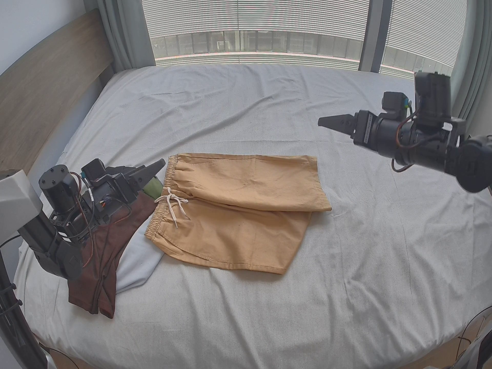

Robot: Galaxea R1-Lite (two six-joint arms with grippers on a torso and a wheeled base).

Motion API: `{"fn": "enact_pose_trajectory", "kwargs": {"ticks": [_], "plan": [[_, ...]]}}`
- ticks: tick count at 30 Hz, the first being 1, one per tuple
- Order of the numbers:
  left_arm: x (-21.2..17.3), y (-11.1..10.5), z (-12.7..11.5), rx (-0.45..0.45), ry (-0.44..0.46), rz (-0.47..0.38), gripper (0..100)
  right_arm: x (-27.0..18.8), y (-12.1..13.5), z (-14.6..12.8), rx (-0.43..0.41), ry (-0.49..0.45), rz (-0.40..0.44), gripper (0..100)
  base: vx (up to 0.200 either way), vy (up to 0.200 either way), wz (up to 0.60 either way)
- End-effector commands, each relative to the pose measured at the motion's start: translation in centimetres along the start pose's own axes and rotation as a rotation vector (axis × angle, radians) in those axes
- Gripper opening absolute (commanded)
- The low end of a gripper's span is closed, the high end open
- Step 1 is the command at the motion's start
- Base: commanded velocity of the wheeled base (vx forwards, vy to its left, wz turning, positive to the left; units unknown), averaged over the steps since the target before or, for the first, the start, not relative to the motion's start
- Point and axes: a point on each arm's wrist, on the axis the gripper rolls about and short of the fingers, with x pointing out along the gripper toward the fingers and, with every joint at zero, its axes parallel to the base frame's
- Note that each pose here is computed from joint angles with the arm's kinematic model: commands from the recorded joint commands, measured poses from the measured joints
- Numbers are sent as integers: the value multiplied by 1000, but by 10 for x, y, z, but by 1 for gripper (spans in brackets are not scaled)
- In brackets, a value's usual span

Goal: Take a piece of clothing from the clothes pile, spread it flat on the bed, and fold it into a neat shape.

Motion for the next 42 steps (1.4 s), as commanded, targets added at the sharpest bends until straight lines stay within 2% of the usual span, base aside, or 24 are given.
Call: {"fn": "enact_pose_trajectory", "kwargs": {"ticks": [1, 9, 14, 21, 22, 35, 42], "plan": [[-3, 23, -31, 9, 82, 68, 100, 58, -60, -97, 83, 175, -37, 100, 0, 0, 0], [-9, 40, -45, 7, 124, 108, 100, 95, -84, -149, 112, 258, -61, 100, 0, 0, 0], [-13, 48, -50, -3, 136, 130, 100, 109, -94, -168, 135, 264, -68, 100, 0, 0, 0], [-12, 47, -50, -5, 137, 128, 100, 119, -107, -191, 159, 313, -97, 100, 0, 0, 0], [-12, 47, -50, -5, 137, 128, 100, 124, -108, -196, 183, 314, -98, 100, 0, 0, 0], [-12, 46, -51, -5, 140, 128, 100, 150, -119, -224, 221, 346, -115, 100, 0, 0, 0], [-13, 46, -51, -7, 141, 129, 100, 158, -109, -221, 241, 326, -89, 100, 0, 0, 0]]}}
